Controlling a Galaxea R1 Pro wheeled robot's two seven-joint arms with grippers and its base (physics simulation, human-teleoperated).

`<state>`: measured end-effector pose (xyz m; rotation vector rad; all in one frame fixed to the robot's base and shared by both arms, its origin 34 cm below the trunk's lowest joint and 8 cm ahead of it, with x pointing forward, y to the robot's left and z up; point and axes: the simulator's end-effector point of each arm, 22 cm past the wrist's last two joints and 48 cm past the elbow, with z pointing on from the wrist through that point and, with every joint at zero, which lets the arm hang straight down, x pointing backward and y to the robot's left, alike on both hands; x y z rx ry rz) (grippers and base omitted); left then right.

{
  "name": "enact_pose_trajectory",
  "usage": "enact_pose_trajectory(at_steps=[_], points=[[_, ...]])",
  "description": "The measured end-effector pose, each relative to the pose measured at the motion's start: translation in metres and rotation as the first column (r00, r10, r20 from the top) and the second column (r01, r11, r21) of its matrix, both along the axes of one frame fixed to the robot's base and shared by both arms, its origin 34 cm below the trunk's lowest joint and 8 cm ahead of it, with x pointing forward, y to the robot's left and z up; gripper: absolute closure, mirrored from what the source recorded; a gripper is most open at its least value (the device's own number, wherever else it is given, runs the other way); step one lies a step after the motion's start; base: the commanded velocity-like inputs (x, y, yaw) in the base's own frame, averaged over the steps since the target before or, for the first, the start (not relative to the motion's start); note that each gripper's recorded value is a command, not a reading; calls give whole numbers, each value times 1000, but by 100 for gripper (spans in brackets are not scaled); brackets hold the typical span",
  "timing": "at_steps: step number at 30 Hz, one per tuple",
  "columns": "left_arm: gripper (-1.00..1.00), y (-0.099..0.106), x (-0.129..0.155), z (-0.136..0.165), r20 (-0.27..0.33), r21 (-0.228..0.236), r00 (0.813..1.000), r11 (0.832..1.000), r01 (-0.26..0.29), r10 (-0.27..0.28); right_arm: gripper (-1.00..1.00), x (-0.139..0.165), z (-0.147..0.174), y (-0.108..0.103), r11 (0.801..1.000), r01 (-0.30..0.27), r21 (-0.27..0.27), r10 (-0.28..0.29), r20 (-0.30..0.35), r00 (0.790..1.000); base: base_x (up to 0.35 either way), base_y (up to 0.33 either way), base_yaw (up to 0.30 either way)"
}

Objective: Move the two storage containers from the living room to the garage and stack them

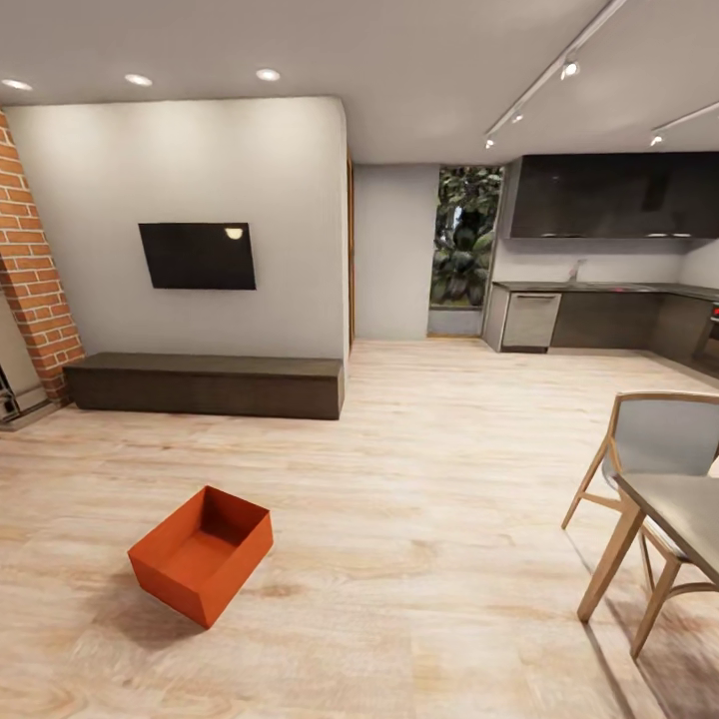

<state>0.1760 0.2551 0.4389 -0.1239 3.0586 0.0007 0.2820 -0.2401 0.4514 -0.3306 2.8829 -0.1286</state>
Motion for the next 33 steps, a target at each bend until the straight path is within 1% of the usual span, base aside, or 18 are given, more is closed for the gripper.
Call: enact_pose_trajectory(at_steps=[6, 19, 33], points=[[-100, 0, 0, 0, 0, 0, 1000, 1000, 0, 0, -100, 0, 0, 0, 1000, -4, 0, 4, 1, 1000, 323, 0, 34], [-100, 0, 0, 0, 0, 0, 1000, 1000, 0, 0, -100, 0, 0, -2, 1000, -6, -2, 6, 0, 1000, 323, 0, 229], [-100, 0, 0, 0, 0, 0, 1000, 1000, 1, -1, -100, 0, 0, -1, 1000, -2, -1, 2, 0, 1000, 323, 0, 16]])
